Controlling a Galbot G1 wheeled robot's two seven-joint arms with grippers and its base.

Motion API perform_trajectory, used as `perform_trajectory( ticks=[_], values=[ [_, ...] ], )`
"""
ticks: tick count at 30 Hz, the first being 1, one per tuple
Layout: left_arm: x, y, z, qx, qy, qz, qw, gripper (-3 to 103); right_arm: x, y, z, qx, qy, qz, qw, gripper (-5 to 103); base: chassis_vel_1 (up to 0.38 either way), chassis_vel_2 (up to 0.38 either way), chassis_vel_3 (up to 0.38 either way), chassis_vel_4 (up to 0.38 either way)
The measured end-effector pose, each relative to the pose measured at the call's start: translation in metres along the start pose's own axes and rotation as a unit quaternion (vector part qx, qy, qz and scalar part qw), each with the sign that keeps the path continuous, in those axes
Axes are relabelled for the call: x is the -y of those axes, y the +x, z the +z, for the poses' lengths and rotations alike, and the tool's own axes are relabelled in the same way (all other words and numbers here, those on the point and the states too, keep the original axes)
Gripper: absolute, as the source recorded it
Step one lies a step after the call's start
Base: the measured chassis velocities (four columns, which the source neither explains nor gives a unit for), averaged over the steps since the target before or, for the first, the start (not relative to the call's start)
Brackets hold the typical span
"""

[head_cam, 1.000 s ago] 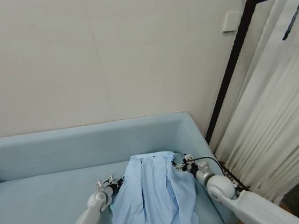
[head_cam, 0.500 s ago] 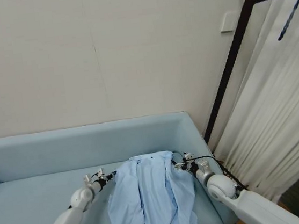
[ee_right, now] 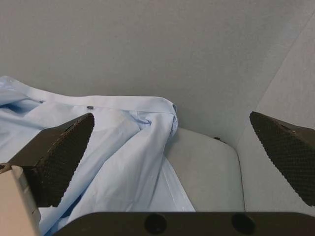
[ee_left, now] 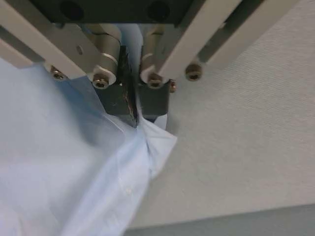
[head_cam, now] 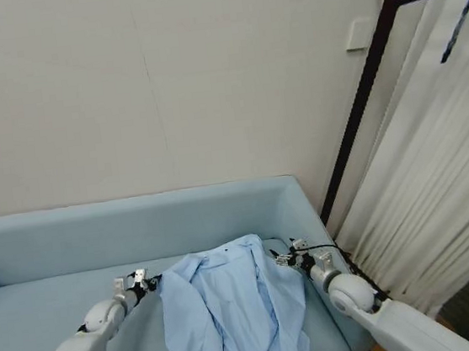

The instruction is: Pick up the clothes from the sofa and hang them on the clothes hanger.

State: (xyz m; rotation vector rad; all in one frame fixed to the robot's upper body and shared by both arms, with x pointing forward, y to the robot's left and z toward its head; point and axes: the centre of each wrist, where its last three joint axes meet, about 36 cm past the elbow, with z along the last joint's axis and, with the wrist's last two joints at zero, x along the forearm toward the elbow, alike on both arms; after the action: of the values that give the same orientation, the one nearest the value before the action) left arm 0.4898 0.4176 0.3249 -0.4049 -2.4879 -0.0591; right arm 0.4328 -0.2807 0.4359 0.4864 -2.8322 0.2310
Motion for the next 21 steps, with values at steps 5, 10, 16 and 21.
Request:
perform_trajectory(
  ticks=[5,10,16,21],
  values=[
    [0.024,-0.008,-0.002,0.04,-0.021,-0.011,0.9989,30,-0.001,0.007,-0.014,0.009,-0.012,-0.005,1.0,100,0.0,0.0,0.0,0.0],
    [0.044,0.019,-0.02,0.073,-0.031,0.003,0.9968,46,-0.006,0.018,-0.035,0.021,-0.034,-0.002,0.999,100,0.0,0.0,0.0,0.0],
    [0.063,0.07,-0.009,0.077,-0.035,0.015,0.9963,68,-0.016,0.033,-0.065,0.016,-0.073,0.0,0.997,100,0.0,0.0,0.0,0.0],
    [0.071,0.104,-0.015,0.098,-0.033,0.008,0.9946,85,-0.019,0.044,-0.092,0.034,-0.084,0.006,0.996,100,0.0,0.0,0.0,0.0]
  ],
)
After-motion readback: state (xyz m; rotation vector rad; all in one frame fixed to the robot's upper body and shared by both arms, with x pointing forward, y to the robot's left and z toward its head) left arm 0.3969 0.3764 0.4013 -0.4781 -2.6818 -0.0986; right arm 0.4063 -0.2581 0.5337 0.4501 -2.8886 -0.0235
